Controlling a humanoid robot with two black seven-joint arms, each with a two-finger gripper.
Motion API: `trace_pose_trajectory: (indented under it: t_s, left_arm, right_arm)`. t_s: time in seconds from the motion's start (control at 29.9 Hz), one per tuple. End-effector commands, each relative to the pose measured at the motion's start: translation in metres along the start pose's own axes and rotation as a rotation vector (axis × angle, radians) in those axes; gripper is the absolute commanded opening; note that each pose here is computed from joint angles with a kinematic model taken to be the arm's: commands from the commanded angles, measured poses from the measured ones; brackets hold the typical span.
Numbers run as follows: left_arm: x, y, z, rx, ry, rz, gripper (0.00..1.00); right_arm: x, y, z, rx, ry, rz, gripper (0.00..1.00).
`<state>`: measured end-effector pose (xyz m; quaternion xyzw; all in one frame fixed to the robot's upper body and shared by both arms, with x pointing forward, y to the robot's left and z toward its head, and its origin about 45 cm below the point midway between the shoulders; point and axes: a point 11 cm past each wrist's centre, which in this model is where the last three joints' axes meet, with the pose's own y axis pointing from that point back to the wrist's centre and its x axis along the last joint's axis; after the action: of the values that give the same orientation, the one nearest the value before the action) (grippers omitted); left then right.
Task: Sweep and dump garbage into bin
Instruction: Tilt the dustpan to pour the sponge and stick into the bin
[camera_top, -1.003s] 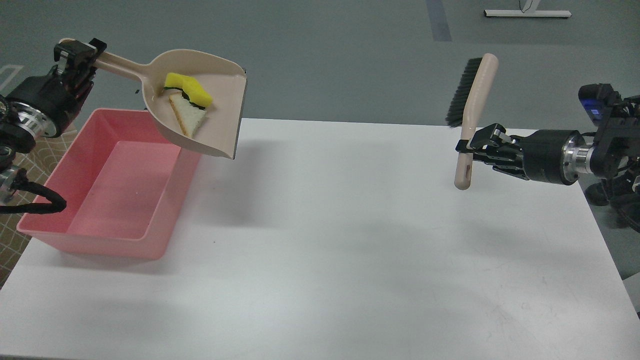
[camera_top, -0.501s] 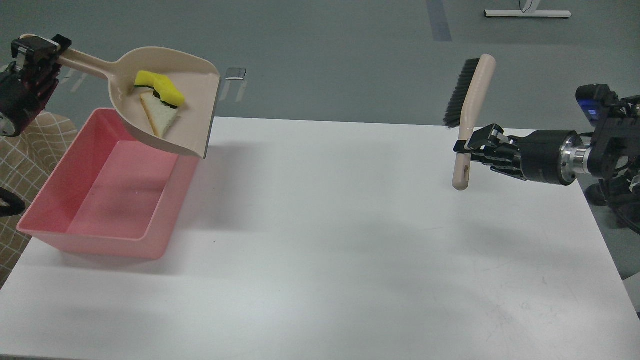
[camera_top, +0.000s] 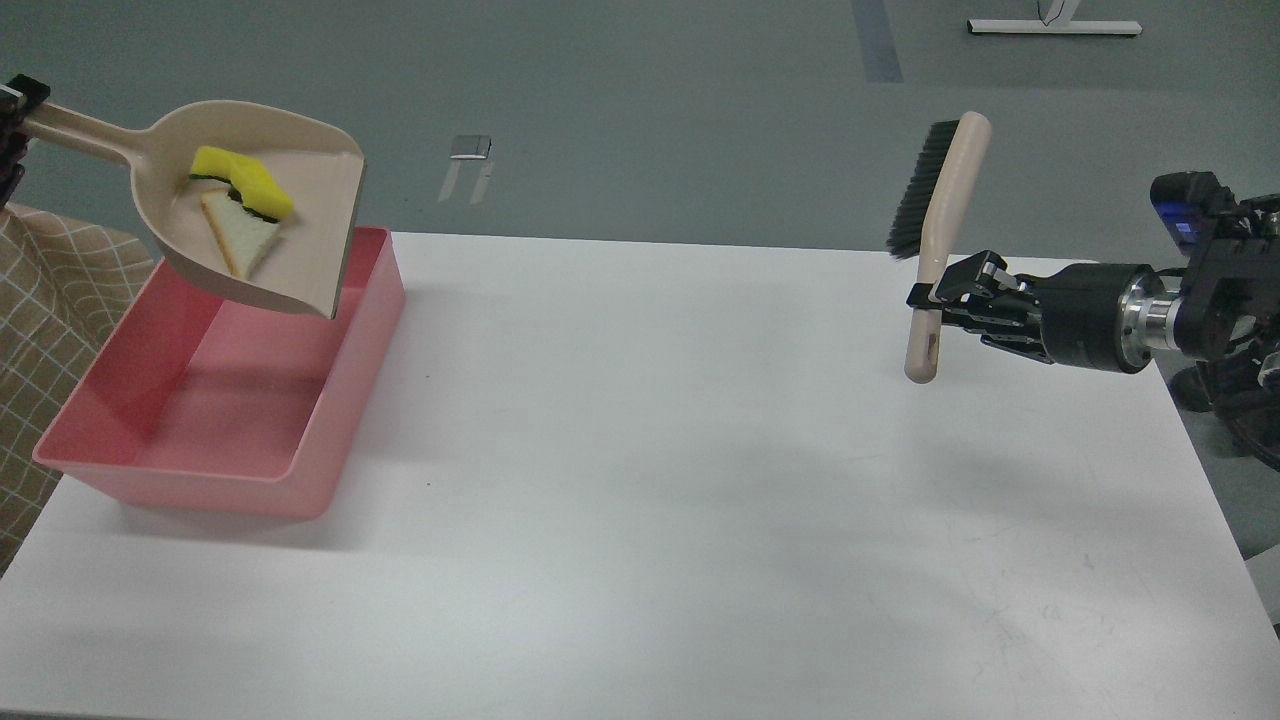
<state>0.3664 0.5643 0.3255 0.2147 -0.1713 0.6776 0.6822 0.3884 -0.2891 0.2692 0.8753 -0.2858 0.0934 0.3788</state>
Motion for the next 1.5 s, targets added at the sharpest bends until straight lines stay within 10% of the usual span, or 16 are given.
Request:
trace_pose_trajectory:
  t_s: [0.0,1.47]
  left_arm:
    - [0.008,0.008,-0.007,0.028,-0.019,-0.003,0.0]
    - [0.037,0.02,0.026,0.032,-0.448,-0.052,0.0]
  right_arm:
    - [0.0,0.0,0.001,-0.001,-0.001,-0.001,0.0]
    - [-0.001,0.0,0.002,-0.003,-0.003,-0.002,0.0]
